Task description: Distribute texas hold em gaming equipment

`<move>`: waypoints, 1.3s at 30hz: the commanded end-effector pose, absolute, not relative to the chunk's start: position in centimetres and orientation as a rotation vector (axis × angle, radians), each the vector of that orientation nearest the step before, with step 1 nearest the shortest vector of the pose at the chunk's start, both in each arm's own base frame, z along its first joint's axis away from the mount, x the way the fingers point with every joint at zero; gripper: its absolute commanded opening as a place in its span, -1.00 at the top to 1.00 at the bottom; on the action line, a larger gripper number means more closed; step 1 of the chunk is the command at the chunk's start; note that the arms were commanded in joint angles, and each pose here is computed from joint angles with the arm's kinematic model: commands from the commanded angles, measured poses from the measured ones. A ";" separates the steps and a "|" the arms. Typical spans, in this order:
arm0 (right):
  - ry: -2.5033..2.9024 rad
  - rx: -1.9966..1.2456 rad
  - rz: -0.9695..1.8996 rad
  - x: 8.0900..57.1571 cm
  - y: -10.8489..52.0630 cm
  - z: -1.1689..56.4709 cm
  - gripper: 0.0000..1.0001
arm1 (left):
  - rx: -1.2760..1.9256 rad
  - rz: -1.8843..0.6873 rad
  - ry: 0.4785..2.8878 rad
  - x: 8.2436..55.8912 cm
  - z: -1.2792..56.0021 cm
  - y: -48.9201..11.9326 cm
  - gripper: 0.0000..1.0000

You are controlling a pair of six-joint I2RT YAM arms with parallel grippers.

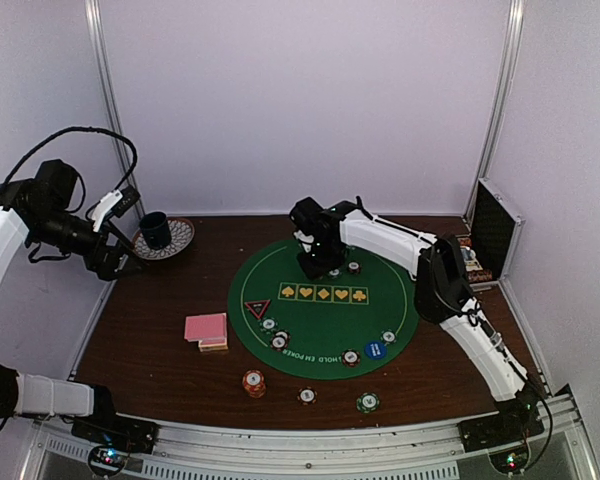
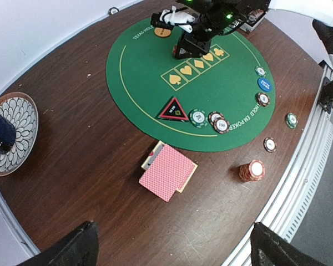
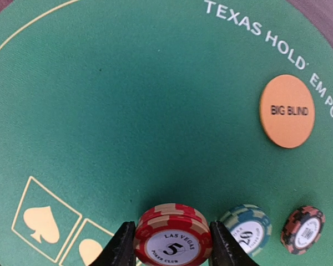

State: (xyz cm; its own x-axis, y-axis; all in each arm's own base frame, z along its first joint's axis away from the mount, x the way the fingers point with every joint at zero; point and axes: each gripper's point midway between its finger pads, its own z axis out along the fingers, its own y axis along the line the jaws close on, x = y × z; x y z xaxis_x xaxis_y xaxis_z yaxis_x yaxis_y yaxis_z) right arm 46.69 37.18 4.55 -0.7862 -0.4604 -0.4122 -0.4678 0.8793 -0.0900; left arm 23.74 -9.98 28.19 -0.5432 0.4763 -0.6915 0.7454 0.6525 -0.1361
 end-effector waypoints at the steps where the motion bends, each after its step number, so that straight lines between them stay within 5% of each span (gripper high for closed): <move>1: 2.567 -0.661 0.017 48.0 37.8 4.7 0.35 | 0.964 -0.557 2.225 24.2 28.2 -10.2 -0.95; 31: 2.555 -0.548 0.010 51.2 36.0 2.6 0.25 | 0.965 -0.542 2.264 24.7 27.2 -9.8 -0.95; 39: 2.555 -0.548 0.041 51.0 36.3 3.3 -0.16 | 0.959 -0.531 2.265 24.8 27.0 -9.7 -0.95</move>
